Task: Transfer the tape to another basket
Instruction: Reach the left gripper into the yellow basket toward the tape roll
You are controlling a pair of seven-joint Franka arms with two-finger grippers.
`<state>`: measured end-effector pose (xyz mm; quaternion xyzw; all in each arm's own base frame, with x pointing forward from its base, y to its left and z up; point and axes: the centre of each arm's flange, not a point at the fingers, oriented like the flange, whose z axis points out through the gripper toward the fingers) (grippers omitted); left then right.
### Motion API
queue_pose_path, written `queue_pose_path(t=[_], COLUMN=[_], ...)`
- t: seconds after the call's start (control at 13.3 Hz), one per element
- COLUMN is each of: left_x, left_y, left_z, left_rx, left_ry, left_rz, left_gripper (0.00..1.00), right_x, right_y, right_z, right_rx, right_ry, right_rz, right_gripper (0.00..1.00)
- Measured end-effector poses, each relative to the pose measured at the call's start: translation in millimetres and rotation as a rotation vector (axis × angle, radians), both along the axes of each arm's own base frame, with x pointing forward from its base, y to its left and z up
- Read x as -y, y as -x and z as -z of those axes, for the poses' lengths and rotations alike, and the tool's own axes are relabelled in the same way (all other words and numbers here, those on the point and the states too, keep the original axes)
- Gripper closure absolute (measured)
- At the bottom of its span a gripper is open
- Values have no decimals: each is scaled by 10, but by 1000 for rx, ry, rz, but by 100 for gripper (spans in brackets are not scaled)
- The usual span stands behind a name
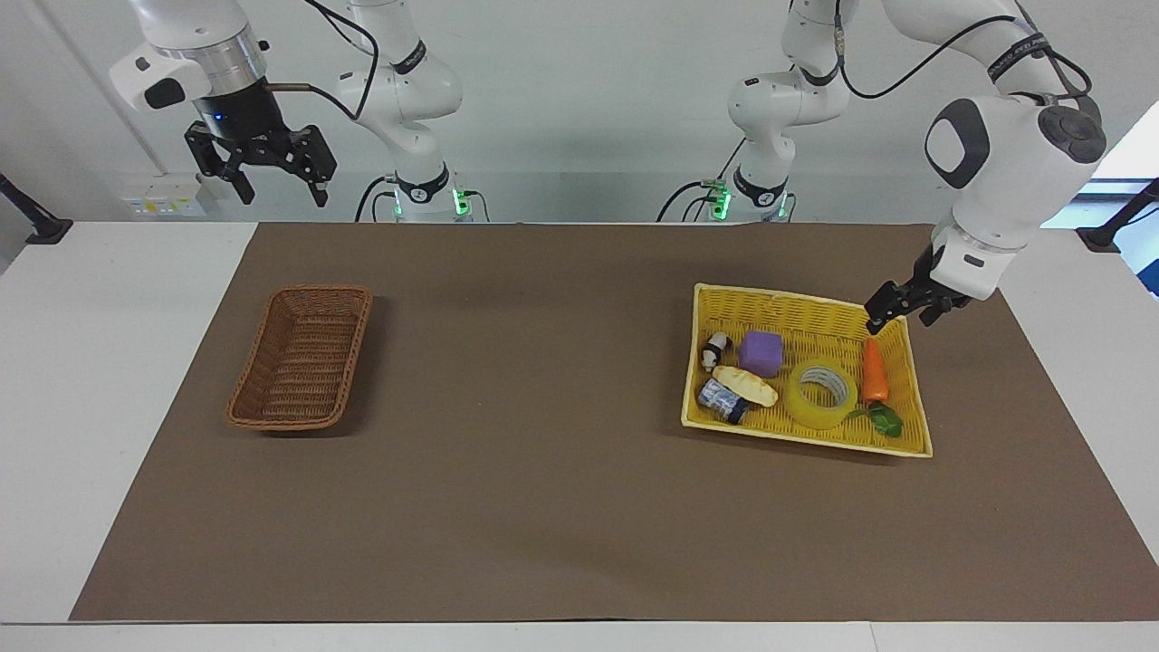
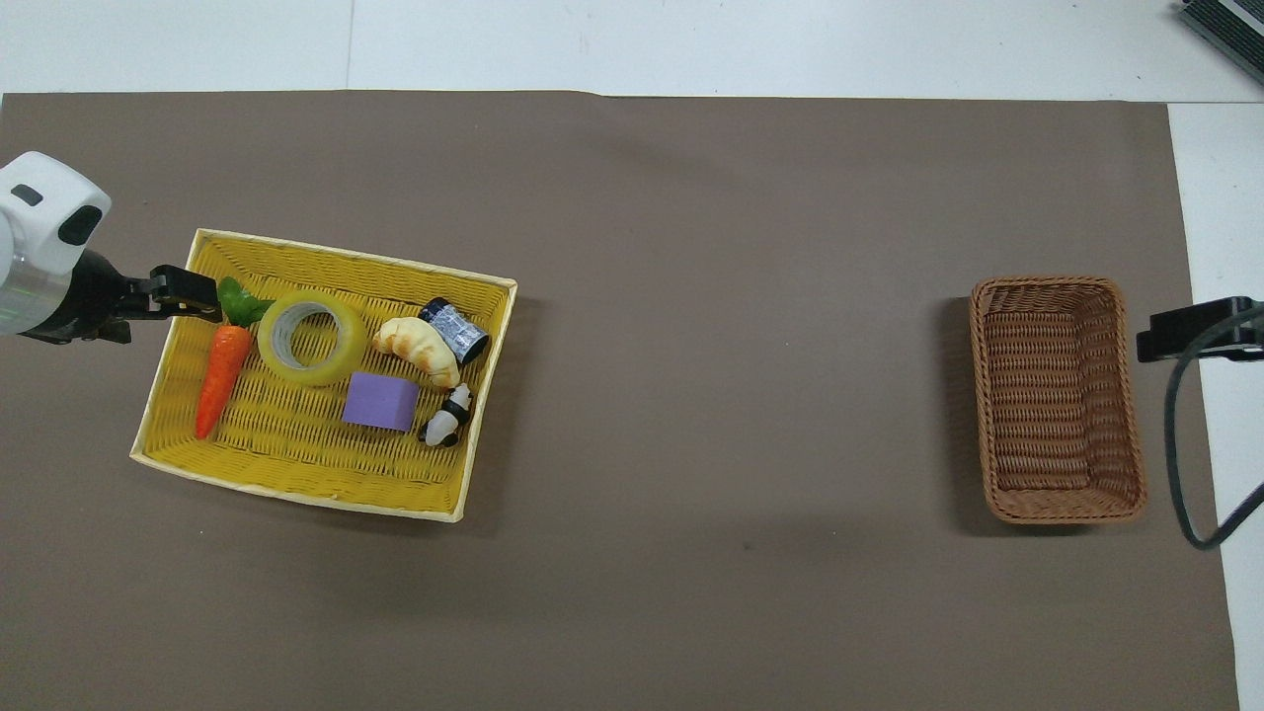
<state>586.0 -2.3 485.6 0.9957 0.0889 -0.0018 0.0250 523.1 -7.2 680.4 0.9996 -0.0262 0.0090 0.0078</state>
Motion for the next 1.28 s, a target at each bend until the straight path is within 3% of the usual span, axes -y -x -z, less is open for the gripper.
queue_pose_path(t=[0.45, 0.75, 1.13, 1.2, 1.28], left_x=[21, 89, 90, 88, 85], left_y=[-157, -104, 121, 163, 196], left_z=[704, 1003, 1528, 1601, 1662], left_rx=[-65, -77, -74, -77, -74], left_ry=[4, 75, 76, 73, 72], left_rz=[-249, -418, -474, -476, -478], left_gripper=[0, 0, 3, 11, 26], right_x=[0, 0, 0, 0, 0], right_y=[0, 0, 0, 0, 0], right_z=[0, 0, 0, 0, 0], right_rx=[0, 0, 0, 0, 0], right_ry=[0, 0, 0, 0, 0], right_rz=[0, 0, 0, 0, 0], right_gripper=[0, 0, 0, 0, 0])
